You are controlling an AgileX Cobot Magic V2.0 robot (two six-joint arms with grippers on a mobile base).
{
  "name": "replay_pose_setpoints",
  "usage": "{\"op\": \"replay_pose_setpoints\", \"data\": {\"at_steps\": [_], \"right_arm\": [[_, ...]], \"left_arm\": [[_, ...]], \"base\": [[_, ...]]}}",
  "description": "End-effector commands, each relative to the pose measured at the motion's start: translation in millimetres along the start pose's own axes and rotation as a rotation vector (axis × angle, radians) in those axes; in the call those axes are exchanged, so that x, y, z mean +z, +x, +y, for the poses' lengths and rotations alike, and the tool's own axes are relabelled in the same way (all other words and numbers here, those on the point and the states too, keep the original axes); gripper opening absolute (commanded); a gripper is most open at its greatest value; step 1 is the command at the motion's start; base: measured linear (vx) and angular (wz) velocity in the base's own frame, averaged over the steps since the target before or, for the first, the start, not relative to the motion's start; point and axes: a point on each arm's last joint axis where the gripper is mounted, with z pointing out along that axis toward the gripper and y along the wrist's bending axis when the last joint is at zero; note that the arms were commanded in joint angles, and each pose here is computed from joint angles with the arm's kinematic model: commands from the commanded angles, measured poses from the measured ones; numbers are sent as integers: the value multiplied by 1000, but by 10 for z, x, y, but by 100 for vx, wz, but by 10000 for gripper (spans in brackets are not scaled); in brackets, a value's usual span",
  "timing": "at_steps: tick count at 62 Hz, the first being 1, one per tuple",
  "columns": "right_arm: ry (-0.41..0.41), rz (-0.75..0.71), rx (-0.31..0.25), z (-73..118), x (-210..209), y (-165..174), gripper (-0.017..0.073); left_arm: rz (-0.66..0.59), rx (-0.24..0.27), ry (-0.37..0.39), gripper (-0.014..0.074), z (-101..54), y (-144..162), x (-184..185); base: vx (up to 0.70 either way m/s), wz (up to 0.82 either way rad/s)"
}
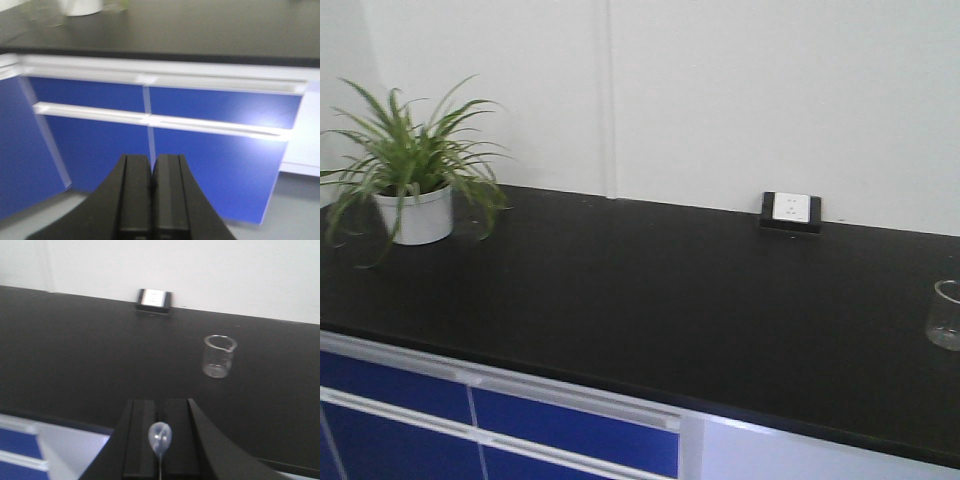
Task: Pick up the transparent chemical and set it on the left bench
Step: 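Drive the base to the bench with white bins, holding the beaker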
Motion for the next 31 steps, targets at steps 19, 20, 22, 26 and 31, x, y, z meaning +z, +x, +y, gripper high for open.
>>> {"op": "replay_pose_setpoints", "data": {"at_steps": [19,20,22,26,31], "right_arm": [[9,-112,-13,-14,-45,-179,-3],[9,-112,-13,-14,-45,-179,-3],[9,-112,-13,-14,-45,-179,-3],[9,-112,-13,-14,-45,-179,-3],[9,-112,-13,-14,-45,-178,-3]], "left_arm": [[-81,-9,-2,-3,1,-28,-13],[-81,-9,-2,-3,1,-28,-13],[-81,-9,-2,-3,1,-28,-13],[-81,-9,-2,-3,1,-28,-13],[-81,-9,-2,-3,1,-28,-13]], "base": [[-38,56],[-36,50],[-35,49],[-35,49],[-34,48]]}}
